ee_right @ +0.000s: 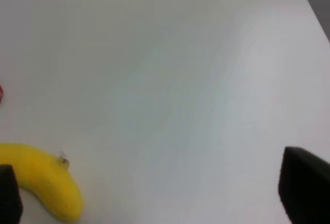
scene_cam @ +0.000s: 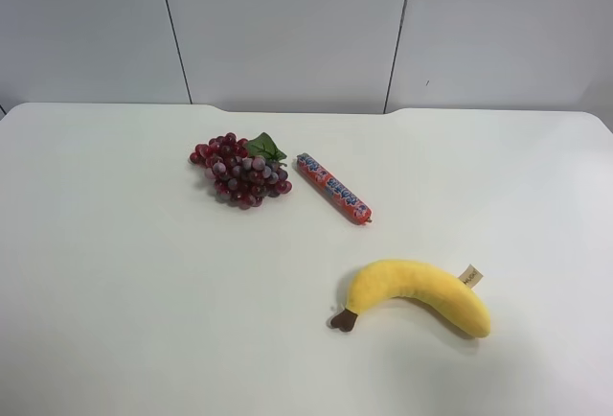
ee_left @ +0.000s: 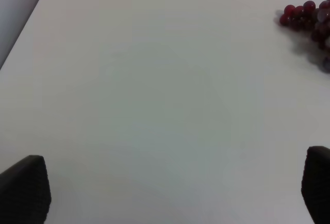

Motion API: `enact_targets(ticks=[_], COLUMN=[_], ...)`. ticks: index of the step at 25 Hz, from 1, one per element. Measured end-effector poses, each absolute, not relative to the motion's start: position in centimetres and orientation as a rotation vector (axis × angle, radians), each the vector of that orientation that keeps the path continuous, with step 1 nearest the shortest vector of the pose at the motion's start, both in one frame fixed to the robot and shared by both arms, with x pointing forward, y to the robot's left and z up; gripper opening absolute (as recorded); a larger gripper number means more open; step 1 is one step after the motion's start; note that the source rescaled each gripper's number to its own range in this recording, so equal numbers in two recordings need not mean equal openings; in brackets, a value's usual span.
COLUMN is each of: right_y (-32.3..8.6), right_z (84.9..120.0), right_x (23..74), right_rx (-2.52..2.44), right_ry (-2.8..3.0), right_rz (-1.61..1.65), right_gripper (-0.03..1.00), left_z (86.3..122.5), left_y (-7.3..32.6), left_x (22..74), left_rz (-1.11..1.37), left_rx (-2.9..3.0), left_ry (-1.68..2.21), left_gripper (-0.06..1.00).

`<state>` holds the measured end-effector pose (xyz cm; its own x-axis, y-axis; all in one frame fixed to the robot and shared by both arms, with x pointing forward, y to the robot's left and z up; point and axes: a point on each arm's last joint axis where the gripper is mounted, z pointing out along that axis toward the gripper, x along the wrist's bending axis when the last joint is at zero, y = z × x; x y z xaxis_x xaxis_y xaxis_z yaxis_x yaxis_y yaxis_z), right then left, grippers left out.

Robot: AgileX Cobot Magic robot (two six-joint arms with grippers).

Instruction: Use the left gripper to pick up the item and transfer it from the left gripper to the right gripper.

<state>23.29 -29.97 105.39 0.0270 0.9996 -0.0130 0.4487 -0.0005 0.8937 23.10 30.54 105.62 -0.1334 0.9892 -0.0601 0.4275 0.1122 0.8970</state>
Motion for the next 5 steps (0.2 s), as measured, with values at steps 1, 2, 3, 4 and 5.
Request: enact_targets(ticks=[1, 2, 3, 4, 5], right_y=[-29.97, -29.97, -29.97, -29.97, -29.97], right_z=[105.39, 105.39, 105.39, 105.39, 105.39], right_x=[23.29, 23.29, 23.29, 23.29, 23.29], right_rx=[1.551, 1.551, 1.551, 1.551, 1.551], right_ry=[1.522, 1.522, 1.522, 1.522, 1.522], right_rz=[0.925, 0.925, 0.925, 0.925, 0.925], right_gripper=[1.0, 1.0, 1.0, 1.0, 1.0], left_z=[105.62, 105.62, 105.62, 105.62, 105.62], left_y=[30.54, 30.54, 30.54, 30.54, 30.54], left_x=[23.1, 23.1, 23.1, 23.1, 23.1], left_rz=[0.981, 0.981, 0.981, 0.981, 0.981], left_rx=[1.403, 1.403, 1.403, 1.403, 1.403], left_ry=[1.666, 1.666, 1.666, 1.666, 1.666], left_gripper=[1.0, 1.0, 1.0, 1.0, 1.0])
